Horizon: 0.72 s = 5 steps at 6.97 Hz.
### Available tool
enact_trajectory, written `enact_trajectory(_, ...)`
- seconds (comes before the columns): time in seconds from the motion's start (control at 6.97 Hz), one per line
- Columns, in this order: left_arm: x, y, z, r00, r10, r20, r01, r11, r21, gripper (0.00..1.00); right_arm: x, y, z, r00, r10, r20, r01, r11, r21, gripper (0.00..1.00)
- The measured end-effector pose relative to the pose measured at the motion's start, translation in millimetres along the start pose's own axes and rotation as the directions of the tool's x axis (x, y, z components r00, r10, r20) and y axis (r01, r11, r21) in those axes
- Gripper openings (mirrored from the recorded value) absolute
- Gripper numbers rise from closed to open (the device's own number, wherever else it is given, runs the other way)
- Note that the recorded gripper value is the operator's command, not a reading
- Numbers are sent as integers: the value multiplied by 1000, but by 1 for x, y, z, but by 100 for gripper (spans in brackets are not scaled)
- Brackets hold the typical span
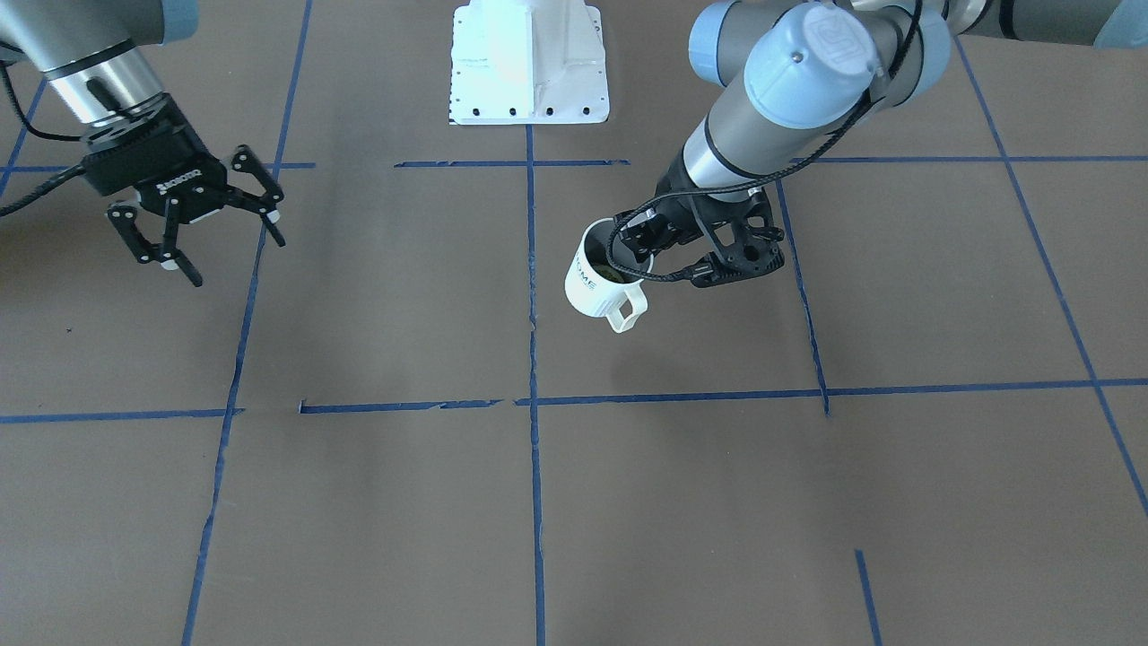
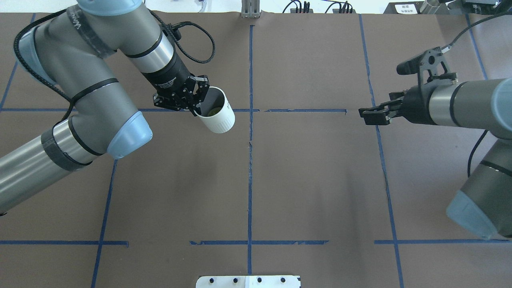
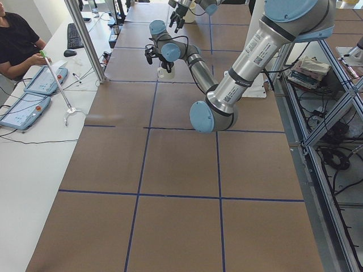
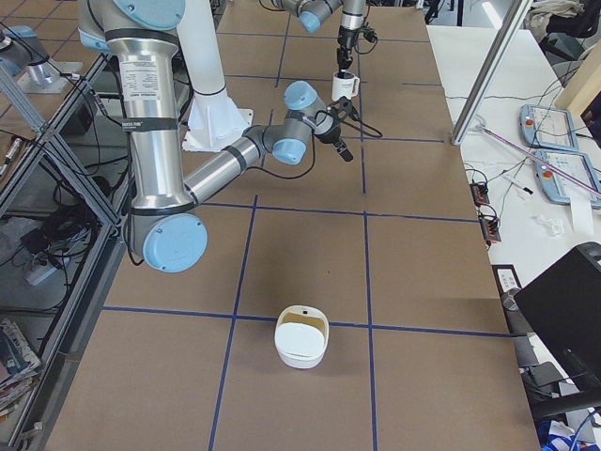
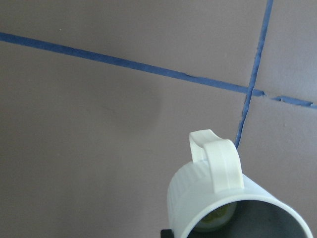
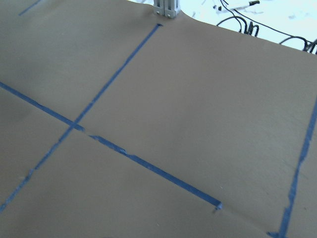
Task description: Left arm hands cup to right arm to dump lemon
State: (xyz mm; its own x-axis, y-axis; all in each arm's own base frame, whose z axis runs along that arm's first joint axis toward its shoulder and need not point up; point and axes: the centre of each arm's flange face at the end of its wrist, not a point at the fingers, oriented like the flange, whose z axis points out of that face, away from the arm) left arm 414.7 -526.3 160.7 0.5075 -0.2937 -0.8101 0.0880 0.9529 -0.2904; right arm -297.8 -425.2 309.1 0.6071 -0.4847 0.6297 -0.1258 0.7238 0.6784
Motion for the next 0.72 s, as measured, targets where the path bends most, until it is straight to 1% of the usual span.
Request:
enact_trajectory(0.14,18,-6,2,1000,-24,19,24,1000,13,0,-41,-7,9,1000,-5,7,5,998,63,100)
enact_trajectory(0.29,33,-13,6,998,-40,41,39,999,15,0,-76,-9,15,1000,-3,14,2,994,111,100)
enact_trajectory(0.43,44,-21,12,998,-33,59,32,999,10,0,-111,-6,21,1000,-7,10,5,987,161,100)
enact_trajectory(0.57,48,-25,15,997,-16,72,16,1000,3,0,-145,0,25,1000,-12,-3,13,977,213,100)
enact_trajectory(0.72,50,-27,18,997,0,80,1,1000,-7,0,-170,7,28,1000,-15,-15,19,968,250,100)
